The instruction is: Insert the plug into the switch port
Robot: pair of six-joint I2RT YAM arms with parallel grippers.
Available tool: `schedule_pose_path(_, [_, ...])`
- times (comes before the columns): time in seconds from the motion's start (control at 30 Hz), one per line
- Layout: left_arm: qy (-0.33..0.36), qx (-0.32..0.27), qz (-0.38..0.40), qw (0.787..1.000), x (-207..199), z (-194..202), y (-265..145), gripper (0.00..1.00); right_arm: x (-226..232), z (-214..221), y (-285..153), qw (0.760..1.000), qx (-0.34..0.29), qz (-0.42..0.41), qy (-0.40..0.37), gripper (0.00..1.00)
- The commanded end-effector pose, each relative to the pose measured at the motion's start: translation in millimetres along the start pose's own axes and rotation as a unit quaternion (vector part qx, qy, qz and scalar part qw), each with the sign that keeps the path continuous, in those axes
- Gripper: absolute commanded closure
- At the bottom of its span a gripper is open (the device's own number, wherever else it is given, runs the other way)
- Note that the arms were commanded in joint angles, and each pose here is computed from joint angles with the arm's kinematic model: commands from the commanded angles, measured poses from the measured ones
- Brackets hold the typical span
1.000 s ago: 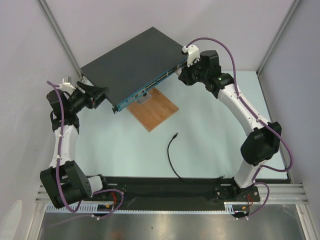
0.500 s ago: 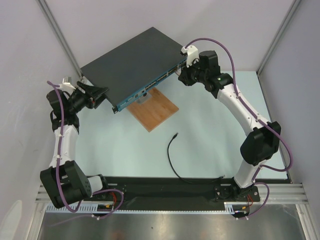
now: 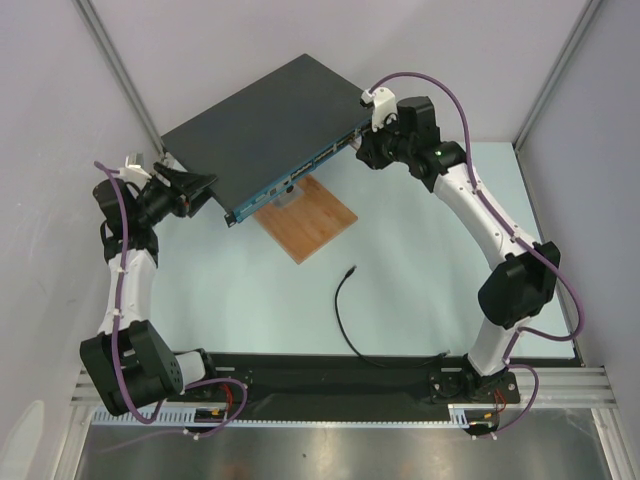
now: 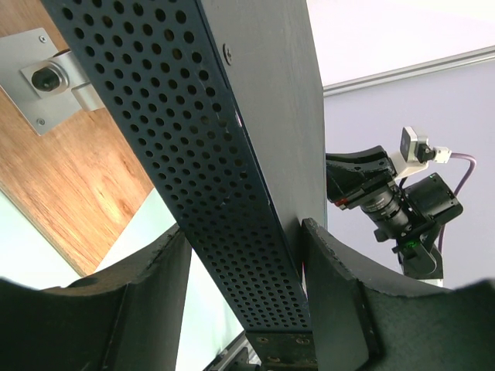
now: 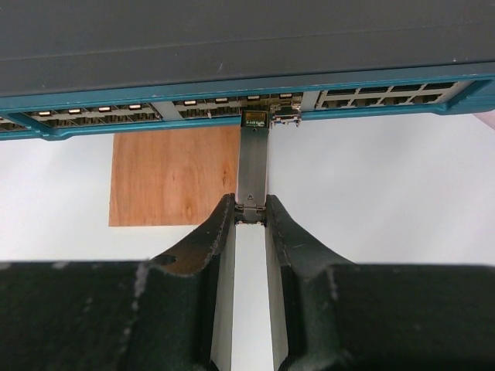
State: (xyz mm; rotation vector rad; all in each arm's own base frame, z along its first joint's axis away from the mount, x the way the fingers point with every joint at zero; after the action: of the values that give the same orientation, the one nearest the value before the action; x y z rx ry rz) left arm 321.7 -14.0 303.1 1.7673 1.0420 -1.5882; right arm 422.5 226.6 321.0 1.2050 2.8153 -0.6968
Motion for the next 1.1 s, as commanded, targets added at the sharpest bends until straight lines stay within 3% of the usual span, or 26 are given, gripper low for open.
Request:
schedule_pose_path(0.0, [0.057,-0.023,0.019,0.998,-13,-12,13,1.0,-5,-42,11,0.996,-0.083,0.016,-0.036,1.0])
schedule_pose_path(0.73, [0.058,-0.021,0.019,0.998,-13,-14,15,1.0,-5,-43,21,0.993,-0.088,-0.014,-0.079,1.0])
schedule_pose_path(1.07, [0.057,-0.02,0.018,0.998,-13,-14,15,1.0,-4,-26,24,0.996,-0.074,0.002,-0.051,1.0])
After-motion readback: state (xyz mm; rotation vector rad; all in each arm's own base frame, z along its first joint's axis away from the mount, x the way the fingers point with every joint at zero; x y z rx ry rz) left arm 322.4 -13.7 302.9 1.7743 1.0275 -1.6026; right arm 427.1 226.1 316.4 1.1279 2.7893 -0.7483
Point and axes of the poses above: each gripper's point midway between its finger pads, its own y axis out along the fingers, its own x axis along the line the jaws close on, z = x × y, the point moved 5 cm from there along -y, back along the fingers, and after that the axes turned 11 degrees about -y, right-handed, at the moved point
